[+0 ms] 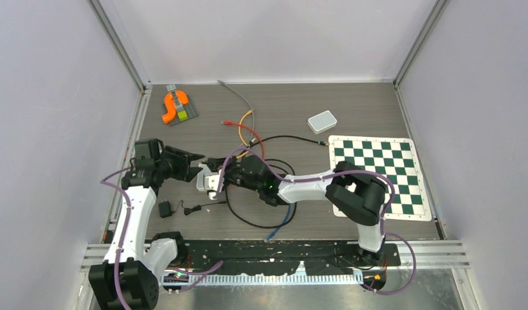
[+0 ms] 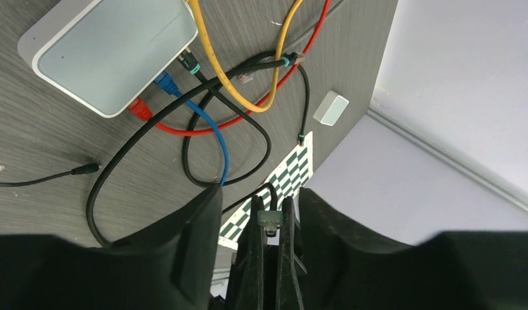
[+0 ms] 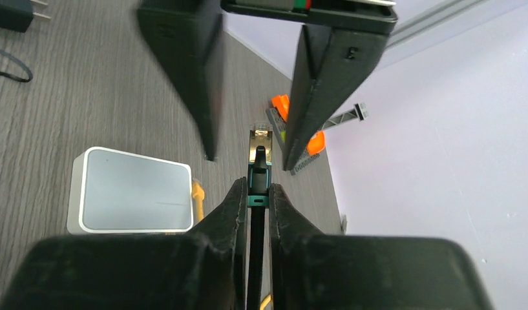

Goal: Insert the plug into the switch port
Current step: Pick up the connector from the center of the board, then adjust the switch port at the center of the board.

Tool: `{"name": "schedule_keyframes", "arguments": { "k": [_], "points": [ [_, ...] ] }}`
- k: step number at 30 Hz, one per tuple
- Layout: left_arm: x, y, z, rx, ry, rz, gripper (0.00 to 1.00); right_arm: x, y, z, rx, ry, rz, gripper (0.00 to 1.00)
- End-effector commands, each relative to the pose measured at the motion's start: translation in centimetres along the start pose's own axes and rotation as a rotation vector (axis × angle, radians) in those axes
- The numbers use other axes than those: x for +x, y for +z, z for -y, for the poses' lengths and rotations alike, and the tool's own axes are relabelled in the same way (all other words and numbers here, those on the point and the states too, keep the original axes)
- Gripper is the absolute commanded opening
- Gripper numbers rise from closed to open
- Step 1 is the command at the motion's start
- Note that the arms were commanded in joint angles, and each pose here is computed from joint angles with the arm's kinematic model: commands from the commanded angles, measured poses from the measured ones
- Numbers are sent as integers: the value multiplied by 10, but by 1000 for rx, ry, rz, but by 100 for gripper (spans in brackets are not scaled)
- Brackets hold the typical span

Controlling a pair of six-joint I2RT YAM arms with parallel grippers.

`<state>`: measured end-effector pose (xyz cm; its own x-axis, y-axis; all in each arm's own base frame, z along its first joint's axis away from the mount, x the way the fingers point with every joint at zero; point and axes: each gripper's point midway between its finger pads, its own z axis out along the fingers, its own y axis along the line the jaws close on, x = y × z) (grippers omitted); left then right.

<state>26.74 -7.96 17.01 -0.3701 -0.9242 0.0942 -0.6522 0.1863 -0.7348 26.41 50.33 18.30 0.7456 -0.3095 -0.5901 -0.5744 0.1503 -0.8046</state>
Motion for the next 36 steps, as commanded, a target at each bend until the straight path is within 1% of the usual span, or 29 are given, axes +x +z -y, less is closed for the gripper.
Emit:
{"name": "schedule_keyframes", "arguments": {
  "k": [1,2,3,4,5,6,7,8,9,10,11,12,13,14,15,16,17,18,20,22,23,26,27,28,29,30,32,36],
  "points": [
    [-3,-11,29,116,169,38,55,-15,-11,55,198,87,-1,5],
    [-3,-13,36,155,205,45,57,-3,-16,62,227,154,-38,5],
    [-2,-15,45,206,246,41,58,2,-23,70,255,194,-48,5],
    [0,-17,55,268,292,26,61,15,-30,79,283,278,-60,5],
    [4,-21,65,322,345,3,66,23,-38,84,300,314,-75,5],
    [7,-23,71,349,395,-14,71,43,-46,89,324,379,-114,5],
    [9,-26,76,362,453,-26,73,50,-53,96,354,408,-136,5],
    [10,-30,80,367,517,-25,74,68,-61,100,376,475,-176,5],
    [9,-32,83,366,578,-16,75,75,-68,108,406,505,-198,5],
    [7,-34,84,365,647,5,75,93,-77,115,437,587,-238,5],
    [4,-36,87,368,696,28,75,110,-90,129,481,630,-272,5],
    [1,-38,90,379,739,53,75,121,-94,127,486,717,-305,5],
    [-1,-39,93,385,773,75,75,142,-108,131,504,760,-364,5],
    [-4,-40,94,387,799,95,74,148,-113,136,531,822,-374,5],
    [-7,-39,95,384,817,118,73,167,-127,136,548,855,-434,5],
    [-10,-38,95,374,831,134,73,173,-132,141,574,901,-448,5],
    [-13,-37,96,366,849,145,72,191,-145,140,588,931,-511,5],
    [-14,-35,97,351,869,151,72,196,-149,146,609,961,-523,5],
    [-17,-27,98,309,909,161,72,226,-176,154,663,1000,-608,5],
    [-17,-19,102,275,953,173,71,247,-197,154,672,1033,-694,5],
    [-14,-15,105,266,979,173,71,252,-202,160,691,1047,-701,5],
    [1,0,115,245,1051,160,71,288,-238,161,738,1094,-811,5],
    [3,6,117,233,1065,160,71,296,-242,166,751,1096,-826,5],
    [5,11,119,225,1073,157,71,308,-259,160,754,1106,-898,5],
    [8,16,120,218,1072,144,71,317,-266,164,778,1100,-932,5],
    [10,20,120,212,1066,133,71,328,-282,164,784,1083,-990,5],
    [12,26,119,210,1064,130,71,344,-302,167,812,1076,-1054,5],
    [8,38,112,204,1060,151,71,368,-328,178,865,1120,-1108,5]
  ]
}}
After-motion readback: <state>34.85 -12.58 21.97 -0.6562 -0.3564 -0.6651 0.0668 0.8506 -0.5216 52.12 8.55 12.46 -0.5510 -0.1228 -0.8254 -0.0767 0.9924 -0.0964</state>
